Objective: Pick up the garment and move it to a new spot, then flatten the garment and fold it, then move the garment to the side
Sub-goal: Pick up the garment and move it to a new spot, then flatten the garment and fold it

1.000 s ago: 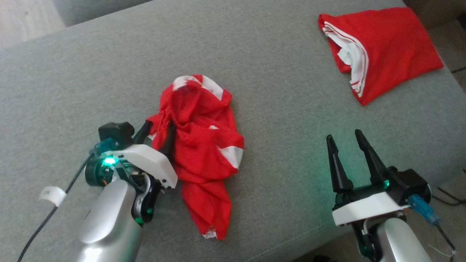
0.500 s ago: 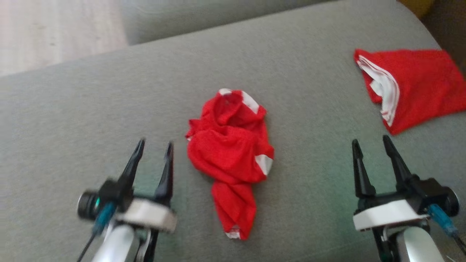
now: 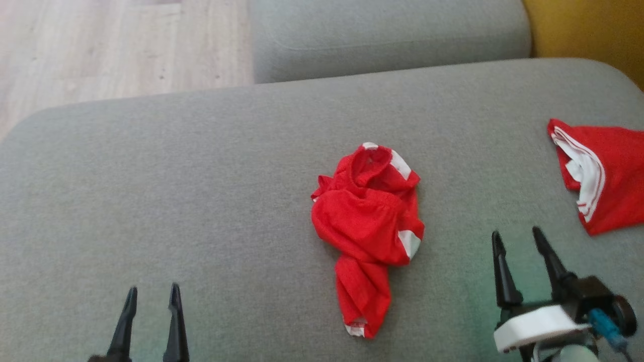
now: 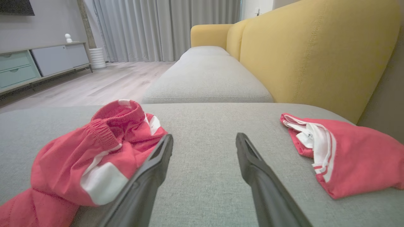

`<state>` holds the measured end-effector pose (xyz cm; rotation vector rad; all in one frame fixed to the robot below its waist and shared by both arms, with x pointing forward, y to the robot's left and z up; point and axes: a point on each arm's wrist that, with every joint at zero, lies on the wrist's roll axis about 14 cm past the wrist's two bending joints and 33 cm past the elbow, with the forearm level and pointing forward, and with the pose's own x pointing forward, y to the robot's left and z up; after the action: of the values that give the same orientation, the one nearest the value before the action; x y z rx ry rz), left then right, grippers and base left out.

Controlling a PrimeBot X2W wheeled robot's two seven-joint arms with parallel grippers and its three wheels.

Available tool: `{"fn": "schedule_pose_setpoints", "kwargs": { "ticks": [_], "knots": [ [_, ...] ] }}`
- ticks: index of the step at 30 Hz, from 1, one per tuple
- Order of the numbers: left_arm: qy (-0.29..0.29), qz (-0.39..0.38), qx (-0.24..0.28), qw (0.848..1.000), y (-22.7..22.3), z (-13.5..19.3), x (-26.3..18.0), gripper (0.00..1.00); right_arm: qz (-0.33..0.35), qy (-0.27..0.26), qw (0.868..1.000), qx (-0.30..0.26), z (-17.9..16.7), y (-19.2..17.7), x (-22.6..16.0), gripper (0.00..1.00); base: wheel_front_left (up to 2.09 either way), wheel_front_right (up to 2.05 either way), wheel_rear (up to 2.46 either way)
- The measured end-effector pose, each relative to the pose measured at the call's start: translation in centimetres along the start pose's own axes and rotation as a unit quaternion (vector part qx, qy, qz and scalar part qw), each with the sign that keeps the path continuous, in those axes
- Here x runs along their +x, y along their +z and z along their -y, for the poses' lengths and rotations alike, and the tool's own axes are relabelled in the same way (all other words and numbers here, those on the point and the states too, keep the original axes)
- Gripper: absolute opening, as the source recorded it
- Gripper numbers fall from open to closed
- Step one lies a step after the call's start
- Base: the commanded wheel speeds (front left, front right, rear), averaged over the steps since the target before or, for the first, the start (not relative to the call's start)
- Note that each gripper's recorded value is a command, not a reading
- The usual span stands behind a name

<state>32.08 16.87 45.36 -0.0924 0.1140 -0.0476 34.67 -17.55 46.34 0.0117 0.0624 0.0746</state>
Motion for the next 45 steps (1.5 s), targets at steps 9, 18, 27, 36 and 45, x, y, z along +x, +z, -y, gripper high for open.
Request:
{"fn": "schedule_pose_setpoints", "kwargs": {
  "ticks": [9,18,27,36,45],
  "knots": [
    [0.015,0.014,-0.013,1.0,0.4,-0.6,-1.4,1.0,-0.011,0.015,1.0,0.005,-1.0,-0.7,-0.4,1.0,0.0,0.0,0.0],
    [-0.143,0.068,0.01,0.987,3.9,8.0,2.7,1.0,-0.011,0.007,1.0,0.013,-0.8,-0.8,-1.2,1.0,0.0,0.0,0.0],
    [-0.381,0.062,0.088,0.918,7.5,24.3,6.8,1.0,0.005,-0.023,0.999,0.03,0.7,0.2,-1.6,1.0,0.0,0.0,0.0],
    [-0.502,-0.103,0.224,0.829,0.7,31.5,5.9,1.0,-0.018,-0.053,0.998,0.036,2.1,-1.2,-2.7,1.0,0.0,0.0,0.0],
    [-0.459,-0.191,0.289,0.818,-2.4,28.3,9.5,1.0,-0.021,-0.056,0.998,0.033,2.4,-1.3,-2.2,1.0,0.0,0.0,0.0]
  ]
}}
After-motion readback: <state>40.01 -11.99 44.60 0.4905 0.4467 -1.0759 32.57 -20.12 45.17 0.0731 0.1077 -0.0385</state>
